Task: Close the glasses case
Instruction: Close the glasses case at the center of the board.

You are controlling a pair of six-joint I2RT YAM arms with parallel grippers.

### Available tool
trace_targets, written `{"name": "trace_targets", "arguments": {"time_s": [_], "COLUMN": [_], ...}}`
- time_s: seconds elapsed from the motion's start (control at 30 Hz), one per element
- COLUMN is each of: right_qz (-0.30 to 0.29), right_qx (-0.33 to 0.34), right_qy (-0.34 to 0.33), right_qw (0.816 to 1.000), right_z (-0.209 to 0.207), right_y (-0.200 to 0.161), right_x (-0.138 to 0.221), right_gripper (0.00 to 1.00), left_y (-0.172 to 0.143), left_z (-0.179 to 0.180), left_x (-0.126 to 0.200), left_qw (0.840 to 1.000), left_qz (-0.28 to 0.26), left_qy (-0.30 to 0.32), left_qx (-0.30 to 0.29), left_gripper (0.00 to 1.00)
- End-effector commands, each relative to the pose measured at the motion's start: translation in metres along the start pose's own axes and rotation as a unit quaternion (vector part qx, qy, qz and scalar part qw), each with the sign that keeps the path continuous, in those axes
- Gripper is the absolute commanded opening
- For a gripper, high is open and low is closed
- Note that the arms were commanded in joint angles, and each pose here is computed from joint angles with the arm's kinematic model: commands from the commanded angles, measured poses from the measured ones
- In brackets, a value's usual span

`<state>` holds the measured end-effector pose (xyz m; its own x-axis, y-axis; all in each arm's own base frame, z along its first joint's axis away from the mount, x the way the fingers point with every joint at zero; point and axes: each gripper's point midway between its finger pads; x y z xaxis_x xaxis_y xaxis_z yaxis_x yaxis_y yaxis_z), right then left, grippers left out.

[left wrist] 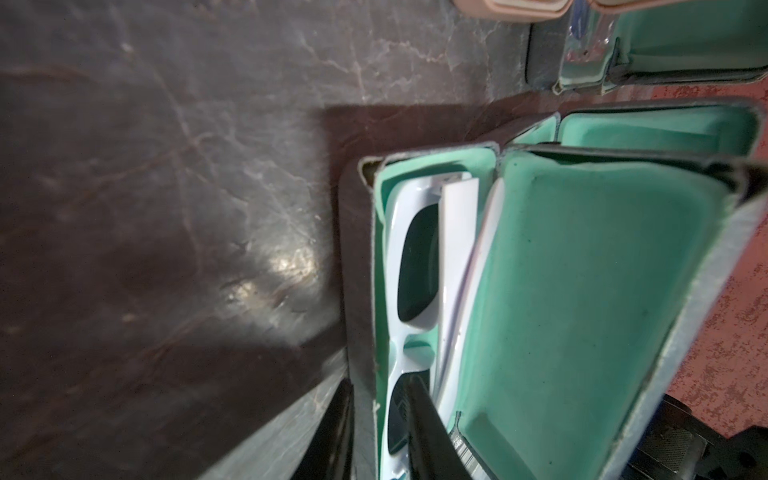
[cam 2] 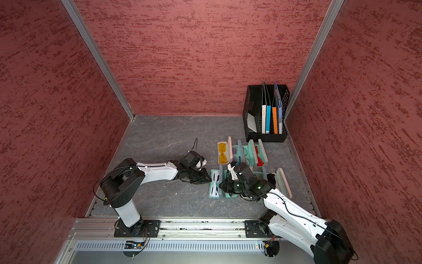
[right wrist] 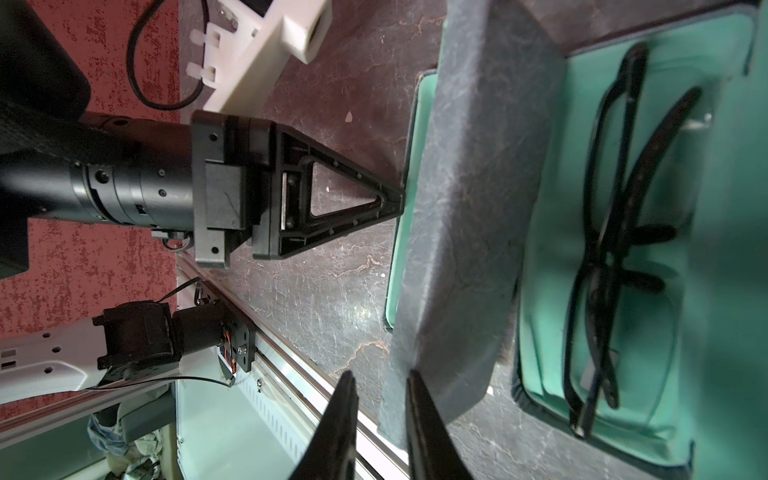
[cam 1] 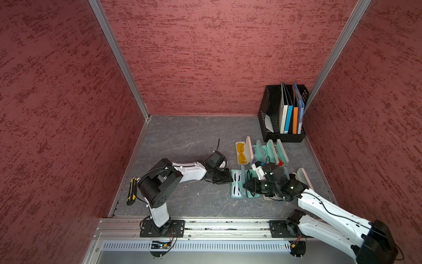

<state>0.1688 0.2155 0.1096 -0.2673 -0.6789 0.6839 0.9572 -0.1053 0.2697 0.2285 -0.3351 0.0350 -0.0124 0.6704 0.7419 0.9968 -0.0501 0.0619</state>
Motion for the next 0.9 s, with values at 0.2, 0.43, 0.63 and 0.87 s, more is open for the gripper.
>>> {"name": "trace_targets", "arguments": {"time_s": [0.2, 0.43, 0.63, 0.87], "right_qz": [-0.016, -0.015, -0.019, -0.018], "right_qx": [0.007, 0.006, 0.006, 0.008], "right_qy": [-0.003, -0.001, 0.000, 0.003], "right_qw": [1.000, 1.000, 1.000, 1.000], "right_z": [-0.001, 0.000, -0.001, 0.000], "right_y": [0.005, 0.006, 0.006, 0.006], "right_x": [-0.003, -0.007, -0.006, -0.008], "right_gripper": [0.19, 0.18, 0.18, 0.16], "left_y": [0.002, 0.000, -0.001, -0.003], "left_z": [-0.005, -0.002, -0.001, -0.004], "left_x": [-0.007, -0.011, -0.013, -0.015], "left_qw": [1.000, 1.000, 1.000, 1.000], "left_qz": [0.003, 0.007, 0.010, 0.008], "left_qy": [0.003, 0.013, 0.013, 0.010], "left_qx": [-0.021, -0.028, -0.027, -0.027], "left_gripper": [0.21, 0.15, 0.09, 0.06]}}
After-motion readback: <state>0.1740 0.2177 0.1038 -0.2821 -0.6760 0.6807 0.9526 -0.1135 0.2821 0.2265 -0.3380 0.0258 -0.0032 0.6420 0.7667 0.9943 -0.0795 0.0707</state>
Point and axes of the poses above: each gripper's point midway between its finger pads, its own x axis back along the fingers, its own z axis along the line the jaws close on, y = z × x, and after that the axes turned 1 degree about -x, right-handed
